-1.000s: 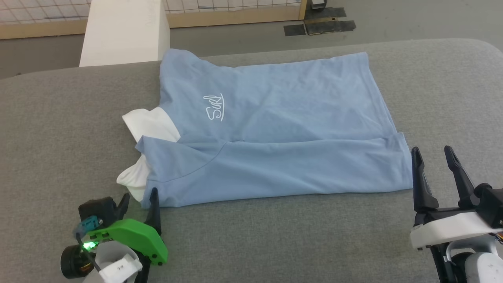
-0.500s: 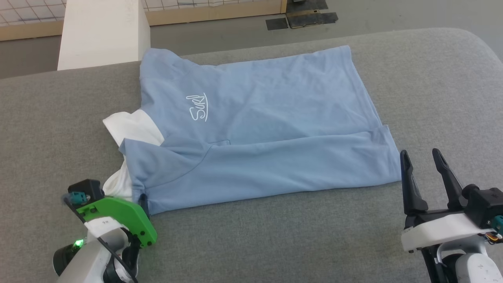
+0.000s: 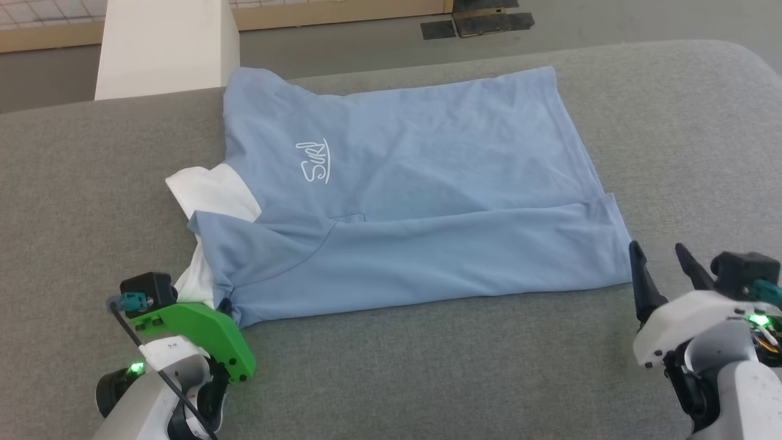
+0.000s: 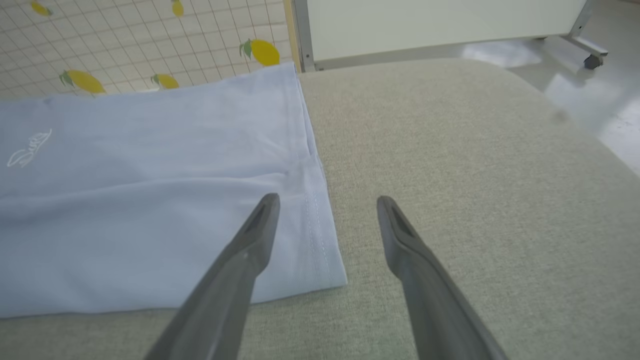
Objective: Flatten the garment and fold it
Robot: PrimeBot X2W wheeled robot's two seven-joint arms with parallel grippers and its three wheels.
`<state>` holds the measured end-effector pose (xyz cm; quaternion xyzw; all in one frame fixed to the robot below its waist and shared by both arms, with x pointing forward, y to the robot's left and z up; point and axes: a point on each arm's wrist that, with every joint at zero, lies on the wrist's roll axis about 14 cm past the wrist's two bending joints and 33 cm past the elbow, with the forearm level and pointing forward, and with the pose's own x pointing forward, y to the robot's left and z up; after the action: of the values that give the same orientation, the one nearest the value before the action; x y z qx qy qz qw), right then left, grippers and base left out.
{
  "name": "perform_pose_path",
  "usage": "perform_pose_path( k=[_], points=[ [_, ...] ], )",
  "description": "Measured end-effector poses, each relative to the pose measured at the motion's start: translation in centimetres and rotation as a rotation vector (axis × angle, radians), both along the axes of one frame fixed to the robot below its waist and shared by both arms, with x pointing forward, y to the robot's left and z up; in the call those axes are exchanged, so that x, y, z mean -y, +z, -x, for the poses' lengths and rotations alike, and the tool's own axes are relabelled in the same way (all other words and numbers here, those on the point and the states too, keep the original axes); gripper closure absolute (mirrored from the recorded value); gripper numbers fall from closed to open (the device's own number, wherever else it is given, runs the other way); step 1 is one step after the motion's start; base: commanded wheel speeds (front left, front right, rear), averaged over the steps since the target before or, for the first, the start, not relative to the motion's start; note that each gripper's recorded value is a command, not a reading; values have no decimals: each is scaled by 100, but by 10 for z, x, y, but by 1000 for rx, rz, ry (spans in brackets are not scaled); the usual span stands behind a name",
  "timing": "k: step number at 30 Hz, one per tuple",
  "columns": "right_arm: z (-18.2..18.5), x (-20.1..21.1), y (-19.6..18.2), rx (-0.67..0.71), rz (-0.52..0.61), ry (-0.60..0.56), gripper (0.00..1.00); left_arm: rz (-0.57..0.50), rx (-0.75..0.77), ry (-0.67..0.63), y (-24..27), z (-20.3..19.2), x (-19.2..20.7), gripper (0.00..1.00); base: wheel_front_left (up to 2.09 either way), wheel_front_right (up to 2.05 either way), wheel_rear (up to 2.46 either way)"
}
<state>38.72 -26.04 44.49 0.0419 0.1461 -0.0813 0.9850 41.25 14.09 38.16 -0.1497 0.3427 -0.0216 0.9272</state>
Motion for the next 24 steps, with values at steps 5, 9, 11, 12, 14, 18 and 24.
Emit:
perform_pose_path(
  k=[5, 9, 11, 12, 14, 18, 24],
  points=[
    [-5, -1, -35, -263, -47, 0, 0, 1, 3, -6, 0, 0, -1, 100, 0, 0, 0],
    [-3, -7, -56, -469, -84, 20, 0, 1, 3, -5, -1, 0, -3, 100, 0, 0, 0],
    [0, -12, -64, -563, -94, 33, 0, -1, 3, -4, -2, 0, -4, 100, 0, 0, 0],
    [2, -13, -67, -597, -101, 35, 0, -1, 2, -4, -2, 0, -4, 100, 0, 0, 0],
    [4, -11, -69, -660, -105, 32, 0, 1, 2, -4, -2, 0, -4, 100, 0, 0, 0],
    [6, -10, -70, -733, -115, 27, 71, 2, -1, -2, -4, 0, -6, 100, 0, 0, 0],
    [0, -14, -64, -715, -115, 41, 100, -6, 21, -7, -3, -2, -7, 100, 0, 0, 0]
  ],
)
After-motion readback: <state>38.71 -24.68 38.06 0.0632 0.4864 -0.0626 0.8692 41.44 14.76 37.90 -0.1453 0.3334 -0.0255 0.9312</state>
